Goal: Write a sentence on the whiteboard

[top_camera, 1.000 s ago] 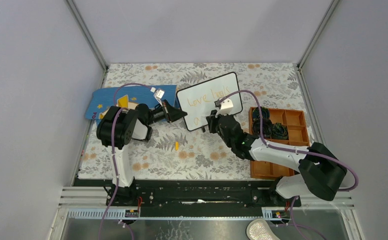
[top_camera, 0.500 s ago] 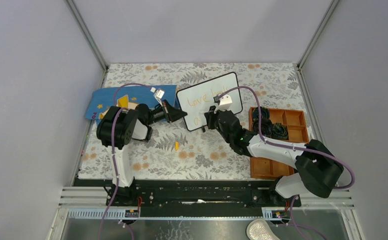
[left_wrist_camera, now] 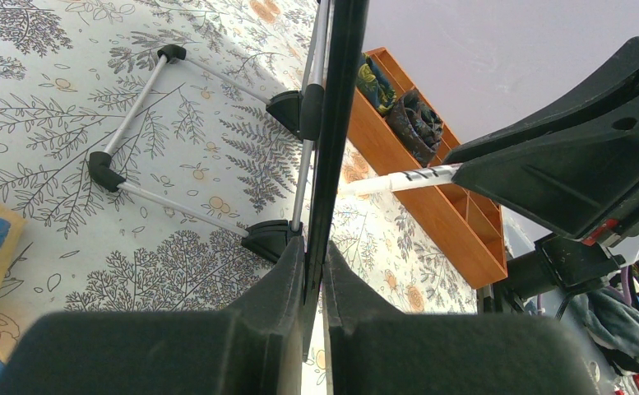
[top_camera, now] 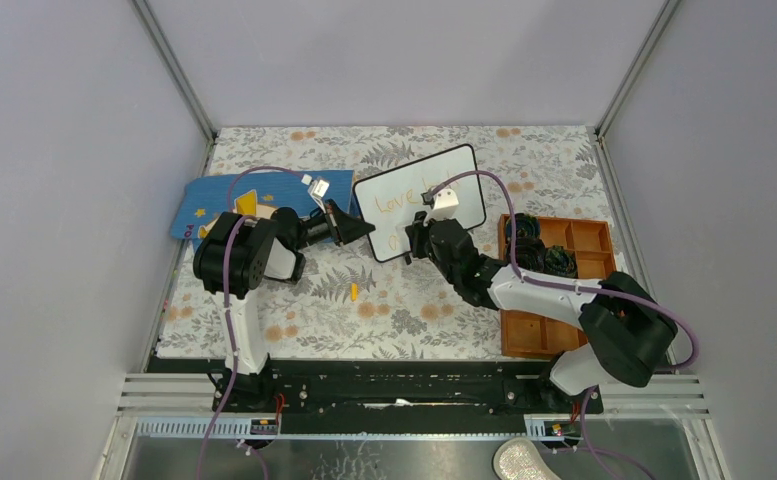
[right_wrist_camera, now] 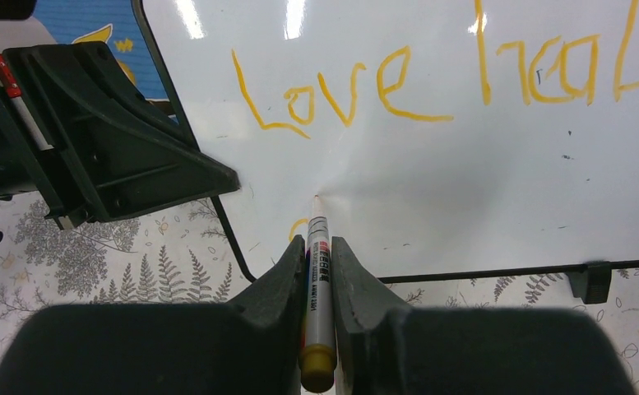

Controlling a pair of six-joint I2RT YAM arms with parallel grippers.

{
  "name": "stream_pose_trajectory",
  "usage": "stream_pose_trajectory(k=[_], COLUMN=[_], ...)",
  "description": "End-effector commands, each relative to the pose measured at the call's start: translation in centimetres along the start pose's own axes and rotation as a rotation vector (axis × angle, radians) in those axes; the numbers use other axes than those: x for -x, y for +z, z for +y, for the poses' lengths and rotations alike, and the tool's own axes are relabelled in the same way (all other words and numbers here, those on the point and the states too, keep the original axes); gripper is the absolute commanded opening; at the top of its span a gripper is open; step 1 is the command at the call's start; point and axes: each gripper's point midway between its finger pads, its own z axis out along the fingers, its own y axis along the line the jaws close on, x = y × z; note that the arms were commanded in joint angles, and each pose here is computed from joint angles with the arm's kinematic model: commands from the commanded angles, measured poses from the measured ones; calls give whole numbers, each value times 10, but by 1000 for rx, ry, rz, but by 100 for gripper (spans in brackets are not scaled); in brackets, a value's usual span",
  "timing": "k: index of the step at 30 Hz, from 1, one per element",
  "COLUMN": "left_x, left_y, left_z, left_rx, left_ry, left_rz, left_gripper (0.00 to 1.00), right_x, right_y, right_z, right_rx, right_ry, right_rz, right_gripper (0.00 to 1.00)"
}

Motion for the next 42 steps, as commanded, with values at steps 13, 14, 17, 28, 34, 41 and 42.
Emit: stream_pose_trajectory(k=[13,14,17,28,34,41,42], left_x=[-15,-15,-15,-15,-16,-16,-16], left_y=[0,0,0,0,0,0,0], left_z=[-1,-1,-1,-3,-3,-3,-3], left_rx=[7,7,7,6,6,7,7], left_ry=[-56,-56,-57,-52,-53,-53,-53], left_rz=[53,52,53,53,56,57,57], left_gripper=[0,0,0,0,0,0,0], right_x=[-3,-6,-13,-31,-40,-27,-20], right_y=[5,4,0,-8,-11,-17,-20], right_z=[-8,-9,-12,-16,-20,-21,-20], right_rx=[-48,-48,-51,-40,-47,-54,-50], right_ry=[11,11,19,20,15,32,40], right_rz=[13,20,31,74,102,67,48], right_gripper=[0,0,0,0,0,0,0])
